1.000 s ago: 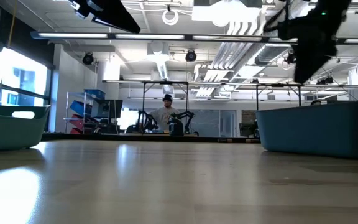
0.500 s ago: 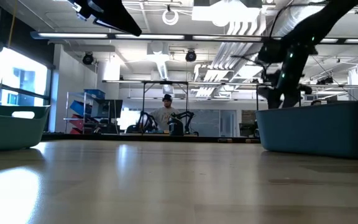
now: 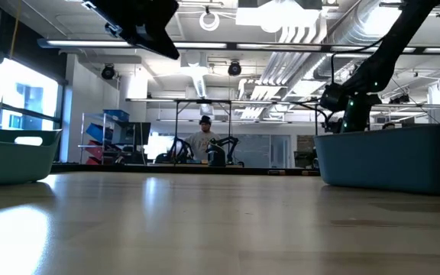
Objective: Sort batteries
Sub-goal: Put the black battery into the blue bin
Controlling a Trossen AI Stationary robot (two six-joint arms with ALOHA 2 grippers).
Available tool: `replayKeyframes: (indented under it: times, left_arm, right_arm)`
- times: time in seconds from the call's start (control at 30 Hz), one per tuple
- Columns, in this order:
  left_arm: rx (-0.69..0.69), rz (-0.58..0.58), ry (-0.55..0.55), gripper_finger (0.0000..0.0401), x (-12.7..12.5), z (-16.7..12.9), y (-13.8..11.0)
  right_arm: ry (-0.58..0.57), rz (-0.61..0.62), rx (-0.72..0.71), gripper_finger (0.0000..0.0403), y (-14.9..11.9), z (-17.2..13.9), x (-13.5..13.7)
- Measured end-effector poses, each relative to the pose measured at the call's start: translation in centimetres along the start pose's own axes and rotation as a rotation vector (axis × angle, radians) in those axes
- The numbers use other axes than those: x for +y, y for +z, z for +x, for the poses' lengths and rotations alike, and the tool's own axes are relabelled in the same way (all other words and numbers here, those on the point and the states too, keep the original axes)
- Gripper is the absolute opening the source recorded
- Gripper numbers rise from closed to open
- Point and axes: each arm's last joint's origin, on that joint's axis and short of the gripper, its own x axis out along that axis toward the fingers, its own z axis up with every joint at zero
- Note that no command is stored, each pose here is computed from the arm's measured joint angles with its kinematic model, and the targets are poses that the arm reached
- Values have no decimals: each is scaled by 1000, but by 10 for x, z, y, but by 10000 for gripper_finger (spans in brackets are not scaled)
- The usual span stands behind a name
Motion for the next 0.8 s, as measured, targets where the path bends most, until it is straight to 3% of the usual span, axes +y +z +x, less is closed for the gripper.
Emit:
replayKeyframes:
  times: [0.23, 0.47, 0.8]
  left_arm:
    - [-11, 62, 38, 3, 6, 13, 7]
    - [-30, 135, 82, 3, 14, 26, 16]
    - [-16, 137, 102, 3, 23, 38, 18]
  right_arm:
    - [26, 62, -48, 243, 6, 14, -3]
    - [29, 35, 40, 243, 11, 22, 3]
    - [21, -19, 150, 243, 1, 11, 9]
